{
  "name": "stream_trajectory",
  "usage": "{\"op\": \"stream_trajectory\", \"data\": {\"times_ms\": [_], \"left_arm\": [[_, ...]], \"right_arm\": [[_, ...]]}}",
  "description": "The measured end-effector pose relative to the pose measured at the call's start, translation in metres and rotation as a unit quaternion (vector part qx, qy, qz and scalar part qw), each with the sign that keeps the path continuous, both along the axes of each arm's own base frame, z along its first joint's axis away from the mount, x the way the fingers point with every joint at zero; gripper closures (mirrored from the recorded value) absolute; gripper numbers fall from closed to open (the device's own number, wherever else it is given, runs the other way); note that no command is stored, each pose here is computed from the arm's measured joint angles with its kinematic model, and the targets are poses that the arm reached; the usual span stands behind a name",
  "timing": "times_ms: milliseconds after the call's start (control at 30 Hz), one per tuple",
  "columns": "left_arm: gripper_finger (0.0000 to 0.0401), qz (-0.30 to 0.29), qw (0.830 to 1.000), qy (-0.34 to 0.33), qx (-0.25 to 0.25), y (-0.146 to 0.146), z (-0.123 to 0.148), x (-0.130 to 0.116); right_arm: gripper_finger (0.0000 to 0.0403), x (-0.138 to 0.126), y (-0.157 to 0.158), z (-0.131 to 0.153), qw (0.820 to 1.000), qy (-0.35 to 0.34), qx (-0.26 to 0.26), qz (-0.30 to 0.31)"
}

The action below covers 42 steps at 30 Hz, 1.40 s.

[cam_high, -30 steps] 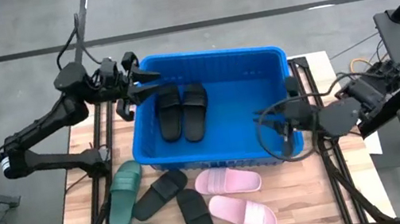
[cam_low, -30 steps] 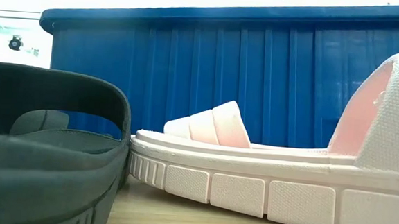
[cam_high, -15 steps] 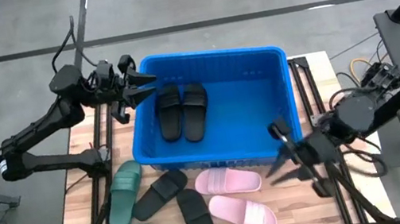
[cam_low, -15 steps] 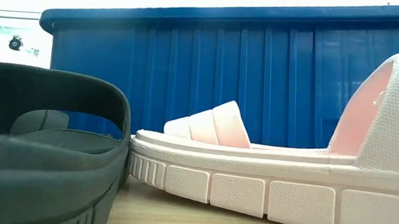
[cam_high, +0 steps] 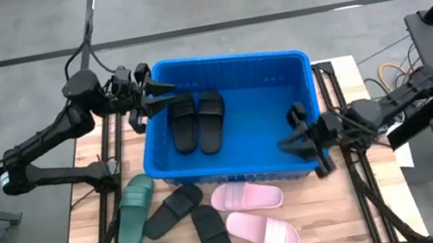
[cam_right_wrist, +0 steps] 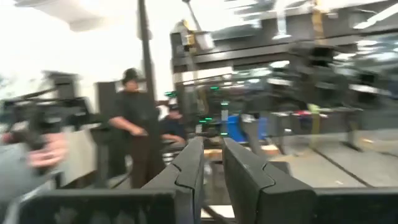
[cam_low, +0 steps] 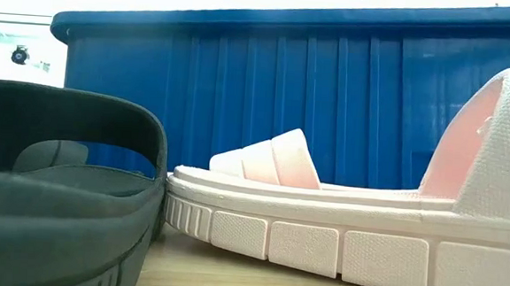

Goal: Pick and place slides into bin
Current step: Put the top green slide into the blue bin

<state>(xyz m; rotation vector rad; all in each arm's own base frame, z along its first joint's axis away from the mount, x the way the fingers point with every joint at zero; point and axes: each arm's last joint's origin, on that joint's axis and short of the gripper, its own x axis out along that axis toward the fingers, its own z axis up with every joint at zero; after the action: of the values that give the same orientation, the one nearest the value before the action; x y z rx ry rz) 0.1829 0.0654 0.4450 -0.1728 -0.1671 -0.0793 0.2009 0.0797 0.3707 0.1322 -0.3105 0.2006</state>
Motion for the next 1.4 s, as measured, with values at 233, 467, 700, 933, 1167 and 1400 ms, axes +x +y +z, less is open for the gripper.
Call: {"op": "stream_trajectory", "data": {"times_ms": [233, 467, 700, 933, 1167, 1400], "left_arm": [[0.0259, 0.001, 1.000, 0.019, -0.008, 0.004, -0.008, 0.008], [0.0259, 0.001, 0.998, 0.062, -0.023, 0.001, -0.015, 0.002], [0.0259, 0.001, 0.997, 0.071, -0.026, 0.000, -0.015, -0.001], [0.0259, 0.001, 0.997, 0.071, -0.027, 0.000, -0.016, -0.001], [0.0259, -0.024, 0.995, 0.088, -0.049, -0.004, -0.017, -0.007], [0.0259, -0.117, 0.983, 0.116, -0.081, -0.013, -0.019, -0.015]], "right_arm": [[0.0351, 0.003, -0.045, -0.033, 0.995, 0.030, 0.025, -0.096], [0.0351, -0.021, -0.051, -0.020, 0.998, -0.019, 0.036, -0.048], [0.0347, -0.026, -0.045, -0.003, 0.997, -0.043, 0.014, 0.054], [0.0293, -0.014, -0.041, 0.001, 0.997, -0.024, 0.022, 0.066], [0.0225, -0.010, -0.035, 0.001, 0.994, -0.012, 0.029, 0.107], [0.0211, -0.010, -0.035, -0.002, 0.993, 0.009, 0.033, 0.109]]}}
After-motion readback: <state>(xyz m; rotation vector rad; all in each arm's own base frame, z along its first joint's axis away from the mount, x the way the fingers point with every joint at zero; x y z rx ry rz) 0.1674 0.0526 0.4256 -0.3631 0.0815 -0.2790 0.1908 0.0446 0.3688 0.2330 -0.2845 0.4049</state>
